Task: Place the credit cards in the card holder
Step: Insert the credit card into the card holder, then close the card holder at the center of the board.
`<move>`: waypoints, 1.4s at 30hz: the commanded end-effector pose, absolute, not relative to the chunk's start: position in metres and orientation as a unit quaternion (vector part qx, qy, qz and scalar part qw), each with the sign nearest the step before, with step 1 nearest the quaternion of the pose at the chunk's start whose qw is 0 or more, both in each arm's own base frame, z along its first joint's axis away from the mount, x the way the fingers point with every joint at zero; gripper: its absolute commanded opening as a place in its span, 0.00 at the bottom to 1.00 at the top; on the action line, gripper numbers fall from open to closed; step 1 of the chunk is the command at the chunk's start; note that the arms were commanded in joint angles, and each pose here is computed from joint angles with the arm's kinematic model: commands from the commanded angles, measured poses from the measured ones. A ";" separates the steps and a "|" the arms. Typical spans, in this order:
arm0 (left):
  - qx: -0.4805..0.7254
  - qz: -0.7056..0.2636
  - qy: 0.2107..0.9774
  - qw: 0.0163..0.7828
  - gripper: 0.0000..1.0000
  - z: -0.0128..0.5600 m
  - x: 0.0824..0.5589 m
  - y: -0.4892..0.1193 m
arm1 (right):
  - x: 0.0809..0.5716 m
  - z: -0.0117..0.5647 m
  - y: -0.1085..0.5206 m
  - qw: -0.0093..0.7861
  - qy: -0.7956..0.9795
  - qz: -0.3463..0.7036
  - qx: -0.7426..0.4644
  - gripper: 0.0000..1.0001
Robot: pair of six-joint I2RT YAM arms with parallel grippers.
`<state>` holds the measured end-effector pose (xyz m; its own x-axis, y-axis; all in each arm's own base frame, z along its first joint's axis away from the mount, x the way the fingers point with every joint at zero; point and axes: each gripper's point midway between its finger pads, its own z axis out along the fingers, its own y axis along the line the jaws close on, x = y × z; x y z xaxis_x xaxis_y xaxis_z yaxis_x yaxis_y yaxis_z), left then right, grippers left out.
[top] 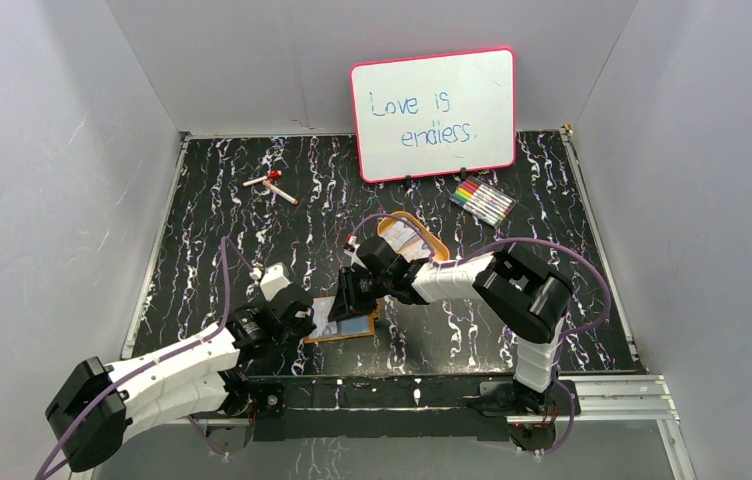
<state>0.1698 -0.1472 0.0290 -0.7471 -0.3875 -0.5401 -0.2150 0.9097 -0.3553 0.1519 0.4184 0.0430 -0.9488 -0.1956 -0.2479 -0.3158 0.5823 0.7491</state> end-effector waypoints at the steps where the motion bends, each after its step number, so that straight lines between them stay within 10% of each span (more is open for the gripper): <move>1: -0.162 -0.143 0.922 0.321 0.00 0.026 0.172 -0.149 | 0.150 0.075 0.439 0.079 0.851 0.489 -0.176 0.36; 18: -0.175 -0.144 0.905 0.360 0.00 0.060 0.181 -0.140 | 0.188 0.104 0.346 0.226 0.920 0.271 -0.168 0.55; 42: -0.204 -0.135 0.903 0.353 0.00 0.053 0.174 -0.129 | 0.197 0.047 0.333 0.177 0.959 0.154 -0.161 0.54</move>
